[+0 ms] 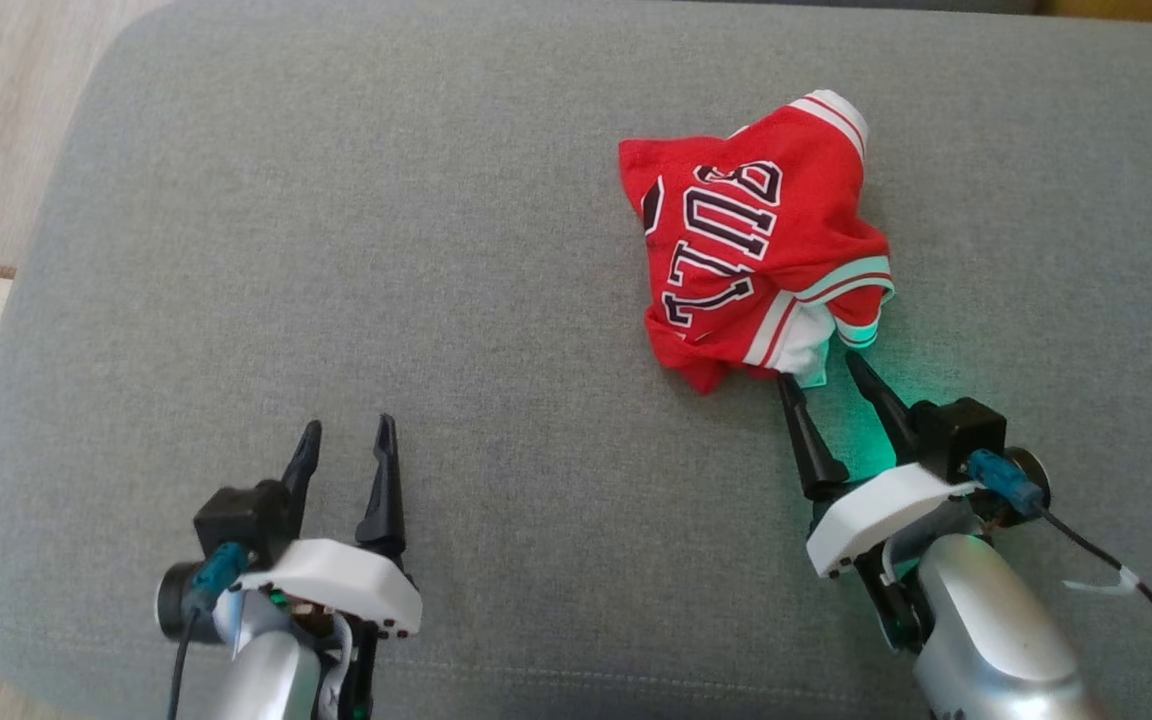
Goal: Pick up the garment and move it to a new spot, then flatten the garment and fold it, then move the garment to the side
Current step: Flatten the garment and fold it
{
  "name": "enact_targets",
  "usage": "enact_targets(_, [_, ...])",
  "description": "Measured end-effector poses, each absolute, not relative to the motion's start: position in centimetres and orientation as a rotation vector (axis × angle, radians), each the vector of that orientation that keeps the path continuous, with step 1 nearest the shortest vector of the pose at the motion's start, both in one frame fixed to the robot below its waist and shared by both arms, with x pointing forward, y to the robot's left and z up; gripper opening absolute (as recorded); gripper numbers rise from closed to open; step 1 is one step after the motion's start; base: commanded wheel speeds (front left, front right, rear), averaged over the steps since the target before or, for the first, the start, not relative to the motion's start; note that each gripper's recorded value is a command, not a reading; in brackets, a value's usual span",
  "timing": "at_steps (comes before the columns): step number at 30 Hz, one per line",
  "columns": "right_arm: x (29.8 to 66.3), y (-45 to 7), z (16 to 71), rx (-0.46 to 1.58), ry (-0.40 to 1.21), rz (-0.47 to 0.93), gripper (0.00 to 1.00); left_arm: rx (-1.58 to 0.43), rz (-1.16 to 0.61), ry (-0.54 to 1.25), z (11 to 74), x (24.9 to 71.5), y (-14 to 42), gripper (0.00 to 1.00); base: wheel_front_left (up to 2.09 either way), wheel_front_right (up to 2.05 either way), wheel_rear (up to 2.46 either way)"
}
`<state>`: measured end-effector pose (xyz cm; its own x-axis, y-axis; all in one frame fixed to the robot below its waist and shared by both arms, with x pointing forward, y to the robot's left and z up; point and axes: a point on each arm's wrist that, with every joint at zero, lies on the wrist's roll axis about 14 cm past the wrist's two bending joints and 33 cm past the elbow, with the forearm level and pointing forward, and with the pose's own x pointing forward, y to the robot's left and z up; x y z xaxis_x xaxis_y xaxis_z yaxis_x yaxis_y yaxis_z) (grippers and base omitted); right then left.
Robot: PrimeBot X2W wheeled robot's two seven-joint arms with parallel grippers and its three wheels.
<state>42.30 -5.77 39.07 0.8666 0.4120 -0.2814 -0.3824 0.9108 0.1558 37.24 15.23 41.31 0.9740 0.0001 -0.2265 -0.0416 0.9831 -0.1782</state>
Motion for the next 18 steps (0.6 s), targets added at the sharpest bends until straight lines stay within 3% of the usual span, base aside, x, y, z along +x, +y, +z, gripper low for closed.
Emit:
enact_targets(4, [42.4, -5.8, 38.9, 0.095, 0.317, 0.417, 1.0, -0.183, 0.019, 0.234, 41.1, 37.3, 15.1, 1.0, 0.0, 0.0, 0.0])
enact_targets(6, [42.5, -5.8, 38.9, 0.096, 0.317, 0.415, 0.91, -0.182, 0.022, 0.237, 41.0, 37.3, 15.2, 1.0, 0.0, 0.0, 0.0])
enact_targets(9, [42.6, -6.0, 38.8, 0.1, 0.317, 0.408, 0.43, -0.188, 0.02, 0.239, 40.9, 37.6, 15.1, 1.0, 0.0, 0.0, 0.0])
enact_targets(13, [43.2, -6.6, 40.1, 0.098, 0.272, 0.389, 0.22, -0.19, 0.005, 0.222, 41.4, 38.1, 14.7, 1.0, 0.0, 0.0, 0.0])
enact_targets(15, [43.6, -7.1, 40.8, 0.102, 0.249, 0.372, 0.03, -0.199, 0.002, 0.218, 41.6, 38.2, 14.5, 1.0, 0.0, 0.0, 0.0])
enact_targets(18, [43.7, -7.9, 41.6, 0.105, 0.223, 0.348, 0.0, -0.2, -0.014, 0.211, 41.8, 38.4, 14.1, 1.0, 0.0, 0.0, 0.0])
